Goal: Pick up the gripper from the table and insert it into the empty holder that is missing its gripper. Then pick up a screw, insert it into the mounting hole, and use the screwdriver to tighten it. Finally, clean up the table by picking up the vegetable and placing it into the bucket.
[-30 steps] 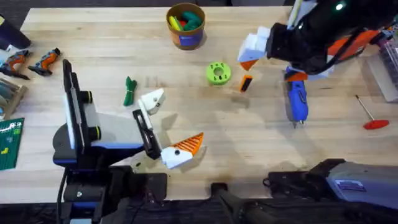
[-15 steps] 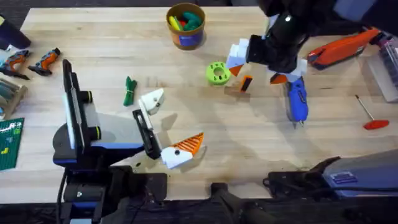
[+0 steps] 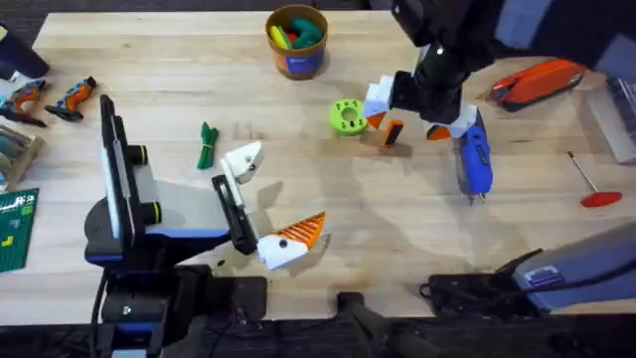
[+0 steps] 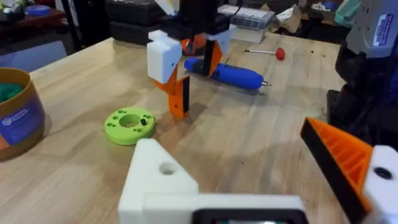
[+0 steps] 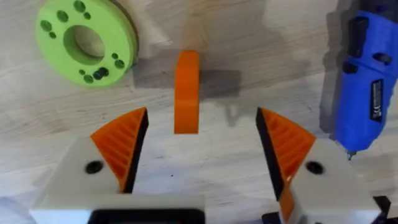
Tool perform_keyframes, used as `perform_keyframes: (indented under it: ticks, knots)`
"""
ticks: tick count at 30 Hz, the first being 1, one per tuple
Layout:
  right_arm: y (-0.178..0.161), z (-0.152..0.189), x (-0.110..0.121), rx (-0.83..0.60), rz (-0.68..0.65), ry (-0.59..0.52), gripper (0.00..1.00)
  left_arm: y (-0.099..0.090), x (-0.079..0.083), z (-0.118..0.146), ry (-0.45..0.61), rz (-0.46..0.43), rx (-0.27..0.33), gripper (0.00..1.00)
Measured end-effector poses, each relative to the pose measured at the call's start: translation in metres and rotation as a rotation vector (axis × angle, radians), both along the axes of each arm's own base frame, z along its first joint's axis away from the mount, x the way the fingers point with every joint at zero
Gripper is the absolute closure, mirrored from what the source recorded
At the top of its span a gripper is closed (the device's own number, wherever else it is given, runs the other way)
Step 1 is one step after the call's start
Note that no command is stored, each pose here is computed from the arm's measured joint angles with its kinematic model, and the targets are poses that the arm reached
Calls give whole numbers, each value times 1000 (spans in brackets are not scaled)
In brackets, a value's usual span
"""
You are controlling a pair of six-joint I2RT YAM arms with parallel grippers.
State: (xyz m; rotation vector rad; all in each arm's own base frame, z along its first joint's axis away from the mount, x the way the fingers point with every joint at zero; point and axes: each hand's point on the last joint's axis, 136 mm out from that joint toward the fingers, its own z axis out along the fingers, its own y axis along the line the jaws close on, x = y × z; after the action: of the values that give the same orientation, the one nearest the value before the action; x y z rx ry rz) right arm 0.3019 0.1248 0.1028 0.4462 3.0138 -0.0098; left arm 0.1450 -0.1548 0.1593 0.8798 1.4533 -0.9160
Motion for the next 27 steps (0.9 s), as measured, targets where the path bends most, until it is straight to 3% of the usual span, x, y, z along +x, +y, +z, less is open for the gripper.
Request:
perform_keyframes:
  ticks: [13, 20, 24, 27]
  knots:
    - [5, -8, 12, 10, 4, -23, 41, 0, 0, 0, 0, 0, 0, 15]
    - [5, -10, 11, 7, 4, -15, 213, 0, 0, 0, 0, 0, 0, 15]
    - [5, -16, 10, -3, 7, 5, 366, 0, 0, 0, 0, 0, 0, 15]
    - [5, -18, 10, -5, 7, 9, 404, 0, 0, 0, 0, 0, 0, 15]
